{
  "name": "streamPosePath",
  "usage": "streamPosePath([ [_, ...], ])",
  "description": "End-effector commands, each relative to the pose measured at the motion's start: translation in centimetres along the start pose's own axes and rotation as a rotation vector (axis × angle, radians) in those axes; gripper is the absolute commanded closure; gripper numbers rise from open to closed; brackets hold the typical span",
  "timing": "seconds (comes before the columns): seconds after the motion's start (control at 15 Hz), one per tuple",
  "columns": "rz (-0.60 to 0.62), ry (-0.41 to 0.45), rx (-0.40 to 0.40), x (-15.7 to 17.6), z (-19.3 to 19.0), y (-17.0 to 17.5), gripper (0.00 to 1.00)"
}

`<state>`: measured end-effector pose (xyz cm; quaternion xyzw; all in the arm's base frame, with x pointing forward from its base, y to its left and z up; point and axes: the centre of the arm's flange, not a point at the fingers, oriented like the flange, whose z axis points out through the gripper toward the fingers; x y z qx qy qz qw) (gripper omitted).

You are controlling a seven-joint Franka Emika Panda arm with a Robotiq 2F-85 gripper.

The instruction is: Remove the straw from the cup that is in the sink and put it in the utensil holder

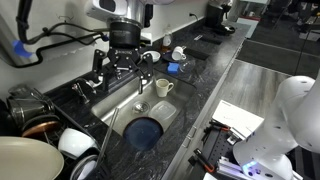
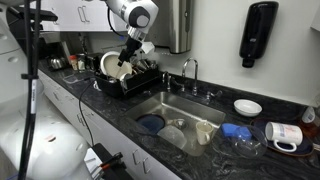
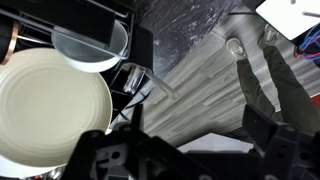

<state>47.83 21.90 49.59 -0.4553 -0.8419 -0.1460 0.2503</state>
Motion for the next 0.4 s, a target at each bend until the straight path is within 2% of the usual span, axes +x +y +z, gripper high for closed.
streamPosePath([
  [0.0, 0.033, -0.132, 0.023, -0.3, 0.1, -0.7, 0.00],
  [0.13, 0.048, -0.227, 0.036, -0.7, -0.1, -1.2, 0.00],
  [0.33, 0.076, -0.335, 0.004, -1.4, -0.9, -1.7, 0.00],
])
